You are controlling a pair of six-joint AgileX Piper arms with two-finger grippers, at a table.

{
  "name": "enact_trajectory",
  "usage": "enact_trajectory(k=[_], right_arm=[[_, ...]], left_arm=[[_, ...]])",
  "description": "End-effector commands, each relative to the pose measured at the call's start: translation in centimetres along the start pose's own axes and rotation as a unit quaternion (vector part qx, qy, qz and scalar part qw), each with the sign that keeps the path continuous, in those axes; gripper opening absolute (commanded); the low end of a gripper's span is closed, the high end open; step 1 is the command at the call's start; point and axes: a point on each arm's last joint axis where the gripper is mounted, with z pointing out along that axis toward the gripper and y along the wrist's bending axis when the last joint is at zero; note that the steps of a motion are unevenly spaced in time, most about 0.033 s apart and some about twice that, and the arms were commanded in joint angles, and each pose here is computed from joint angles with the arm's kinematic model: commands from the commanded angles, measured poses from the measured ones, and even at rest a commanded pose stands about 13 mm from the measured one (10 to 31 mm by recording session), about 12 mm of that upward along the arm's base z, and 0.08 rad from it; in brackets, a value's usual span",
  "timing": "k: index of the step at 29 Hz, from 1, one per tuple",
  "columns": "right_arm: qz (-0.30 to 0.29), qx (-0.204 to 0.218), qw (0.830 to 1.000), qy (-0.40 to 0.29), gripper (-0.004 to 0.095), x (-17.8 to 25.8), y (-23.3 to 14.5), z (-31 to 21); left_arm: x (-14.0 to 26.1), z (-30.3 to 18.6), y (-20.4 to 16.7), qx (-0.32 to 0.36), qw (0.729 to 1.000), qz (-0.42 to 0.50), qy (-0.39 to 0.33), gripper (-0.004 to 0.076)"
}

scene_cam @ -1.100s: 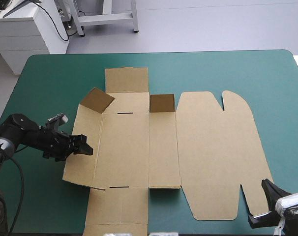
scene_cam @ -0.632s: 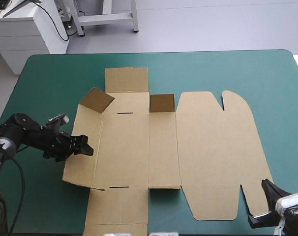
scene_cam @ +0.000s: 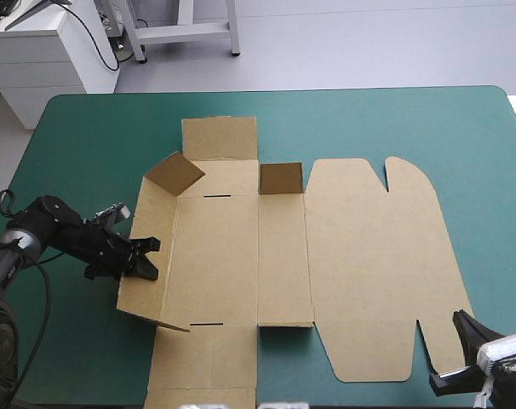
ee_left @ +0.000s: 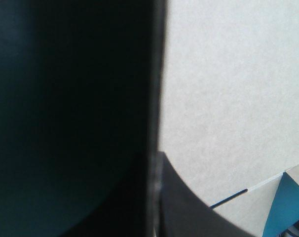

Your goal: Fold the box

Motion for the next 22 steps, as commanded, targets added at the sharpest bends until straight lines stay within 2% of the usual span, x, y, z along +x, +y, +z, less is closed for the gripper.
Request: enact_trajectory(k=[1, 8, 13, 18, 22], right_arm=[[-0.007, 0.012, 0.998, -0.064, -0.0018, -1.2, -0.2, -1.0], [-0.007, 0.012, 0.998, -0.064, -0.0018, -1.2, -0.2, -1.0], [-0.007, 0.012, 0.998, -0.064, -0.0018, -1.2, -0.2, -1.0], [-0.007, 0.012, 0.998, -0.064, -0.0018, -1.2, -0.2, -1.0], [-0.007, 0.012, 0.998, -0.064, -0.0018, -1.2, -0.2, -1.0]], left_arm=[[0.0, -1.0, -1.2, 0.017, 1.0, 0.012, -0.01, -0.001], [-0.2, -1.8, -1.1, -0.015, 0.999, 0.034, 0.004, -0.001], [-1.4, -3.9, -3.9, -0.062, 0.991, 0.118, 0.019, -0.001], [-3.0, -6.0, -8.1, -0.177, 0.958, 0.227, -0.009, -0.001], [-4.0, -7.0, -11.1, -0.221, 0.93, 0.293, -0.036, -0.001]])
